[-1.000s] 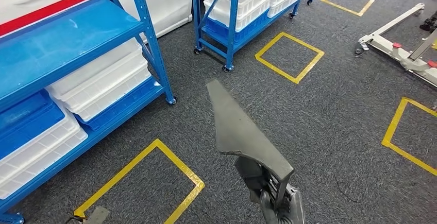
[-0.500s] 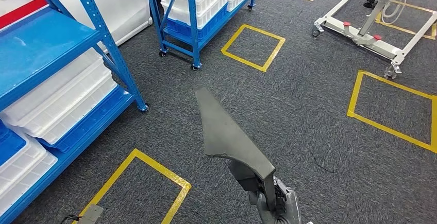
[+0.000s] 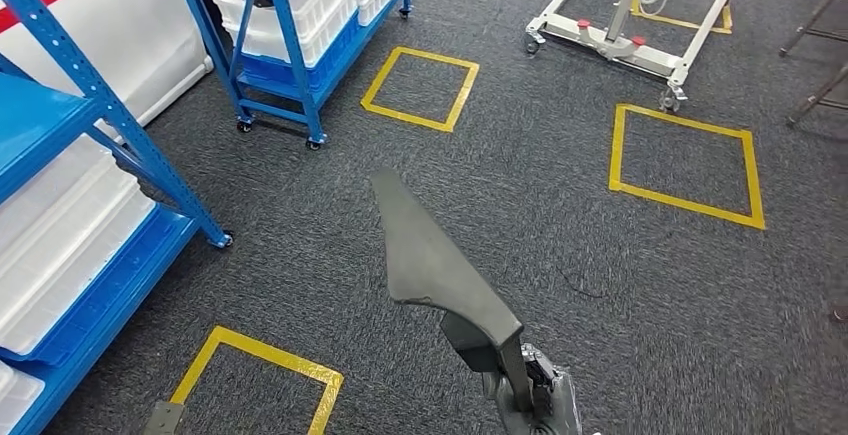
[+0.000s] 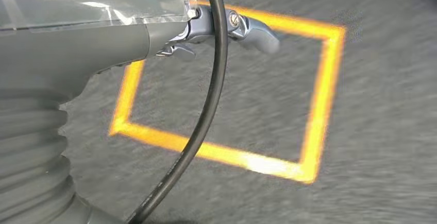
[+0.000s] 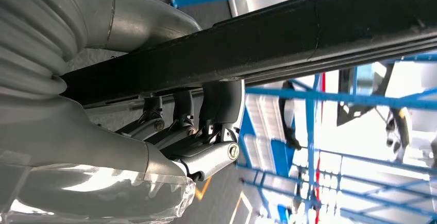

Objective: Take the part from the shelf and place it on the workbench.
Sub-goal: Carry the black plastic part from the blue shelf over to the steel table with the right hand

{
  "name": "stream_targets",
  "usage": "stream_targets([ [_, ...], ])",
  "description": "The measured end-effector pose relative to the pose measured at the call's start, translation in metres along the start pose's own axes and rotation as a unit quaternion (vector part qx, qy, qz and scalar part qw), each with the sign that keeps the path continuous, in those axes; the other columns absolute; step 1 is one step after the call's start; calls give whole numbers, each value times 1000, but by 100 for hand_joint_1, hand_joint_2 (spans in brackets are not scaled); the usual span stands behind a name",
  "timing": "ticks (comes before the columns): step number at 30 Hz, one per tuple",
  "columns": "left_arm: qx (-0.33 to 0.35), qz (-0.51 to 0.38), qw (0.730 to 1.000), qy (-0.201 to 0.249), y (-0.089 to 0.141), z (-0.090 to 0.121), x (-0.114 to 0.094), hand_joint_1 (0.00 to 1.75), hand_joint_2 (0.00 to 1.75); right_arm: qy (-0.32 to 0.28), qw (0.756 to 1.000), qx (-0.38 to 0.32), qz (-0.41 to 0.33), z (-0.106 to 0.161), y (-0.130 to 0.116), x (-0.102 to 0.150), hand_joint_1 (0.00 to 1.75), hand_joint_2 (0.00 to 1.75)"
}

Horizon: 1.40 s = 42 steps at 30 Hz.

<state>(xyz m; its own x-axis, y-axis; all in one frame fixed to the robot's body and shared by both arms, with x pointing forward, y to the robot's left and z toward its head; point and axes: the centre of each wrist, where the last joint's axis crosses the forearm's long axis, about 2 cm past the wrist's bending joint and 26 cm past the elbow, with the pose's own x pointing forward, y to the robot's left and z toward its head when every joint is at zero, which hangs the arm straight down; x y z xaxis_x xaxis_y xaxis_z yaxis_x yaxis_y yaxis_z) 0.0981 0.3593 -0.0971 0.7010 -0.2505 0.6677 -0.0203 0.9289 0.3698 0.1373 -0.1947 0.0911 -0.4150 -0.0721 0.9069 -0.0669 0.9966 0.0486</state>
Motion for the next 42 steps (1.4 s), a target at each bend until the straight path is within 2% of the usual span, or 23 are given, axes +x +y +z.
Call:
stream_targets([
  [3,-6,4,999,36,-9,8,-8,0,175,2,1000,-4,10,3,0,1,175,175],
  [6,-10,10,998,53,-15,18,-19,0,175,-5,1000,-3,24,0,0,2,175,175],
  [20,-17,34,999,28,-24,8,-1,0,175,-28,998,15,62,-12,0,6,175,175],
  [42,-27,30,998,47,-29,16,-9,0,175,-27,990,-8,140,-2,-8,9,175,175],
])
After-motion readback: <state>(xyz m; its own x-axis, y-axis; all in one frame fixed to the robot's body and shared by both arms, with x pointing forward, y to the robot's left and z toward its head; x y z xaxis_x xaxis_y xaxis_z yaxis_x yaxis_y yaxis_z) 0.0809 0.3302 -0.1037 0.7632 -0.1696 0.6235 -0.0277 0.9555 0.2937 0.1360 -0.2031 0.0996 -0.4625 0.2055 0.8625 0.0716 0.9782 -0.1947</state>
